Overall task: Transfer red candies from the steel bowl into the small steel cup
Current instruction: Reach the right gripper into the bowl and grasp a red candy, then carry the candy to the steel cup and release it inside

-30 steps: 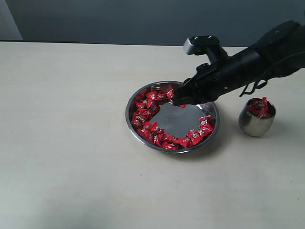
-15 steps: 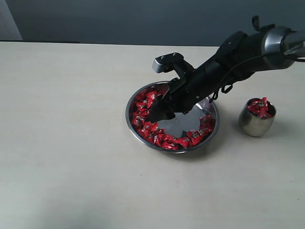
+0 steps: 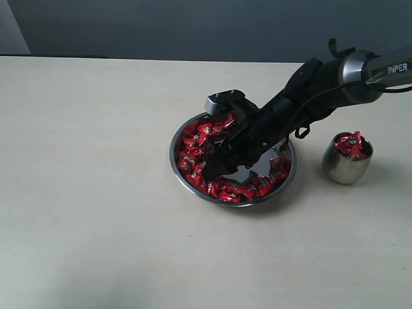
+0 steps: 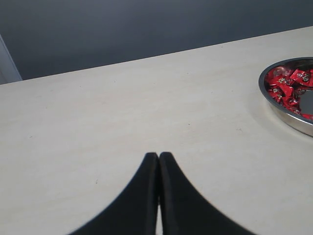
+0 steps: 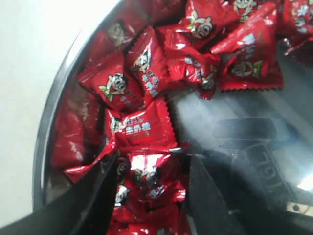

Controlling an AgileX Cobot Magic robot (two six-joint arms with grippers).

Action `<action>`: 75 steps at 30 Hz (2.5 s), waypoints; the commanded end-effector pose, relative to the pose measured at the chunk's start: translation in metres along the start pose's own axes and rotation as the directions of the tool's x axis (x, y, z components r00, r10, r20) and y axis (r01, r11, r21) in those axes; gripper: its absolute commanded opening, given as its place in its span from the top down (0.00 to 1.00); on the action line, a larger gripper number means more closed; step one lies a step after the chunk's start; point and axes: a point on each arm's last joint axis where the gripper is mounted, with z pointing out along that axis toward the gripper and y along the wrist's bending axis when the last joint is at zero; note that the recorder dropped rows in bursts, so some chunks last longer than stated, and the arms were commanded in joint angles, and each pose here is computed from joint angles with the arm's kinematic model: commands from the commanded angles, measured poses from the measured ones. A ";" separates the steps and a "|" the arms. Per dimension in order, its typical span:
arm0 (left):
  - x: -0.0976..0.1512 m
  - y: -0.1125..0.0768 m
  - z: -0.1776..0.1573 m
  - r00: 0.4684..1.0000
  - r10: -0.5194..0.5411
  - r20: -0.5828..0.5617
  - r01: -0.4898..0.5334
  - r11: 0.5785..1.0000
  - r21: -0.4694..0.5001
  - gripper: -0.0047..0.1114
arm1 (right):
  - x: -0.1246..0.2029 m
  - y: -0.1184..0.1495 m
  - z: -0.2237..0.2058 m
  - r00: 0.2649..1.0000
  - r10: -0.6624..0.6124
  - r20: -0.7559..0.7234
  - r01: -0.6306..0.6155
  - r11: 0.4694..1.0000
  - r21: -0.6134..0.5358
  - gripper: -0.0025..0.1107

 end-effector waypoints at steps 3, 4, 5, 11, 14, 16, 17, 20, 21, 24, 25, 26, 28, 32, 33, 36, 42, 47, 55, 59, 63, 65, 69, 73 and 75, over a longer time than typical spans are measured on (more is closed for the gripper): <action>-0.001 0.000 0.000 1.000 -0.006 0.011 0.006 1.000 0.003 0.96 | -0.003 0.002 0.000 1.000 -0.011 0.006 0.011 1.000 0.001 0.58; -0.001 0.000 0.000 1.000 -0.006 0.011 0.006 1.000 0.003 0.96 | -0.003 0.003 0.001 1.000 -0.013 0.004 0.013 1.000 0.001 0.58; -0.001 0.000 0.000 1.000 -0.006 0.011 0.006 1.000 0.003 0.96 | -0.003 0.003 0.001 1.000 -0.013 0.004 0.013 1.000 0.001 0.58; -0.001 0.000 0.000 1.000 -0.006 0.011 0.006 1.000 0.003 0.96 | -0.003 0.002 0.001 1.000 -0.013 0.006 0.012 1.000 0.005 0.69; -0.001 0.000 0.000 1.000 -0.006 0.011 0.006 1.000 0.003 0.96 | -0.003 0.002 0.001 1.000 -0.013 0.006 0.012 1.000 0.005 0.78; -0.001 0.000 0.000 1.000 -0.006 0.011 0.006 1.000 0.003 0.96 | -0.003 0.002 0.001 1.000 -0.013 0.009 0.012 1.000 0.010 0.82; -0.001 0.000 0.000 1.000 -0.006 0.011 0.006 1.000 0.003 0.96 | -0.003 0.002 0.001 1.000 -0.013 0.010 0.012 1.000 0.013 0.84; -0.001 0.000 0.000 1.000 -0.006 0.011 0.006 1.000 0.003 0.96 | -0.004 0.000 0.001 1.000 -0.010 0.021 0.009 1.000 0.027 0.94; -0.001 0.000 0.000 1.000 -0.006 0.011 0.006 1.000 0.003 0.96 | -0.004 0.000 0.001 1.000 -0.009 0.023 0.008 1.000 0.029 0.98; -0.001 0.000 0.000 1.000 -0.006 0.011 0.006 1.000 0.003 0.96 | -0.005 -0.001 0.001 0.999 -0.002 0.032 0.000 0.999 0.040 0.98; -0.001 0.000 0.000 1.000 -0.006 0.011 0.006 1.000 0.003 0.96 | -0.006 -0.001 0.000 0.999 -0.003 0.035 0.001 0.999 0.042 0.98; -0.001 0.000 0.000 1.000 -0.006 0.011 0.006 1.000 0.003 0.96 | -0.006 0.000 -0.001 0.999 -0.003 0.038 0.001 0.999 0.043 0.98; -0.001 0.000 0.000 1.000 -0.006 0.011 0.006 1.000 0.003 0.96 | -0.009 0.002 -0.006 0.999 -0.005 0.050 0.002 0.999 0.047 0.98; -0.001 0.000 0.000 1.000 -0.006 0.011 0.006 1.000 0.003 0.96 | -0.018 0.010 -0.026 0.995 -0.030 0.096 0.022 0.996 0.087 0.98; -0.001 0.000 0.000 1.000 -0.006 0.011 0.006 1.000 0.003 0.96 | -0.021 0.010 -0.032 0.993 -0.038 0.110 0.025 0.993 0.118 0.98; -0.001 0.000 0.000 1.000 -0.006 0.011 0.006 1.000 0.003 0.96 | -0.024 0.007 -0.051 0.992 -0.028 0.127 0.000 0.976 0.218 0.98; -0.001 0.000 0.000 1.000 -0.006 0.011 0.006 1.000 0.003 0.96 | -0.009 -0.019 -0.103 0.981 0.109 0.163 -0.158 0.932 0.327 0.98; -0.001 0.000 0.000 1.000 -0.006 0.011 0.006 1.000 0.003 0.96 | 0.012 -0.029 -0.147 0.956 0.169 0.241 -0.251 0.897 0.364 0.98; -0.001 0.000 0.000 1.000 -0.006 0.011 0.006 1.000 0.003 0.96 | 0.041 -0.035 -0.182 0.938 0.260 0.230 -0.334 0.854 0.398 0.98; -0.001 0.000 0.000 1.000 -0.006 0.011 0.006 1.000 0.003 0.96 | 0.047 -0.041 -0.184 0.933 0.302 0.197 -0.360 0.806 0.469 0.98; -0.001 0.000 0.000 1.000 -0.006 0.011 0.006 1.000 0.003 0.96 | 0.053 -0.044 -0.187 0.920 0.347 0.185 -0.391 0.761 0.518 0.98; -0.001 0.000 0.000 1.000 -0.006 0.011 0.006 1.000 0.003 0.96 | 0.054 -0.044 -0.187 0.915 0.363 0.176 -0.399 0.753 0.523 0.98; -0.001 0.000 0.000 1.000 -0.006 0.011 0.006 1.000 0.003 0.96 | 0.056 -0.043 -0.186 0.916 0.372 0.154 -0.394 0.756 0.523 0.98; -0.001 0.000 0.000 1.000 -0.006 0.011 0.006 1.000 0.003 0.96 | 0.058 -0.045 -0.188 0.907 0.390 0.156 -0.409 0.734 0.543 0.98; -0.001 0.000 0.000 1.000 -0.006 0.011 0.006 1.000 0.003 0.96 | 0.059 -0.047 -0.189 0.901 0.403 0.159 -0.418 0.712 0.564 0.98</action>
